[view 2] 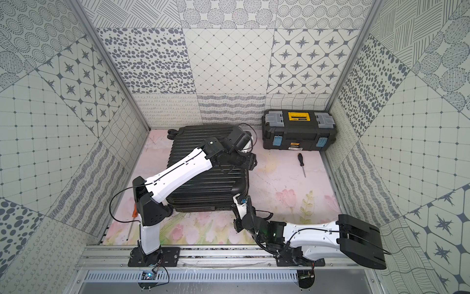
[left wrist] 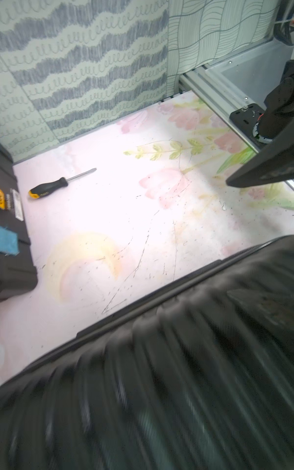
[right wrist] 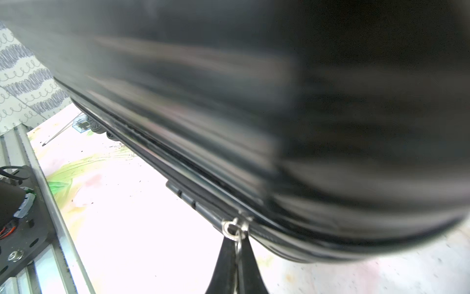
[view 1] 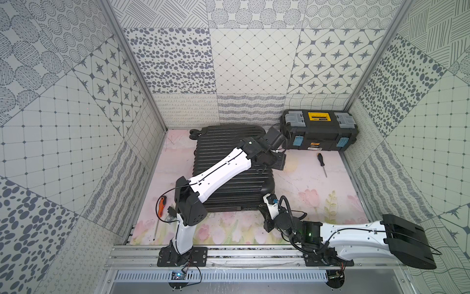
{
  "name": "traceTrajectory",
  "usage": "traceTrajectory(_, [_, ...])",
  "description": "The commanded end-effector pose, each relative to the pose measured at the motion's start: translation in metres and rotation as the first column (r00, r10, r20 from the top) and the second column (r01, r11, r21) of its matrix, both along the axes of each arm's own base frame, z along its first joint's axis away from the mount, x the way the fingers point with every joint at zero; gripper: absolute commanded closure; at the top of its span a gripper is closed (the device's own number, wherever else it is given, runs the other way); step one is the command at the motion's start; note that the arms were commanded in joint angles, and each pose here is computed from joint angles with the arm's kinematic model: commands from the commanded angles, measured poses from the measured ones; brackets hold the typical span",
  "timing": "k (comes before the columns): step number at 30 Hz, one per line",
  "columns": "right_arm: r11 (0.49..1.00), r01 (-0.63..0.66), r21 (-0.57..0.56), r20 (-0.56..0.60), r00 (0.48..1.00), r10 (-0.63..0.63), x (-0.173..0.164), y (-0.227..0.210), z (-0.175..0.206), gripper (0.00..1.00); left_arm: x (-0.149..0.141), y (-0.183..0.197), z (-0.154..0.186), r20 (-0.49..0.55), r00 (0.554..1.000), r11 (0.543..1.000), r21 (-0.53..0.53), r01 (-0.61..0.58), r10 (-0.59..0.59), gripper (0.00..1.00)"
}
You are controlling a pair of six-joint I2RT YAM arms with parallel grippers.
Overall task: Open the suitcase zippers
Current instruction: Unzip the zipper on the suitcase.
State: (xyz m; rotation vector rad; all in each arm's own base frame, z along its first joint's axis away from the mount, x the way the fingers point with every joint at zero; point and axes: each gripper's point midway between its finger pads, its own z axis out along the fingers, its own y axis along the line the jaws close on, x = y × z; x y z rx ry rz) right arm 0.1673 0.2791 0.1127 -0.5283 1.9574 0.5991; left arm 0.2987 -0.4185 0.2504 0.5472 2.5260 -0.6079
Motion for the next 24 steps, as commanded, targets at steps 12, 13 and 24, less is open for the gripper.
traceTrajectory(12, [0.982,0.186,0.018,-0.016,0.982,-0.186,0.014,-0.050,-0.009,1.00,-0.023,0.020,-0.071,-0.056,0.996,0.943,0.330,-0.040,0.062,0.34])
traceTrajectory(13, [0.980,0.195,0.030,-0.020,0.981,-0.195,0.017,-0.054,-0.008,1.00,-0.025,0.023,-0.074,-0.060,0.996,0.941,0.337,-0.038,0.061,0.35])
traceTrajectory(24, [0.973,0.191,0.129,-0.046,0.981,-0.186,0.052,-0.076,-0.002,1.00,-0.044,0.042,-0.094,-0.107,0.991,0.944,0.326,-0.042,0.081,0.39])
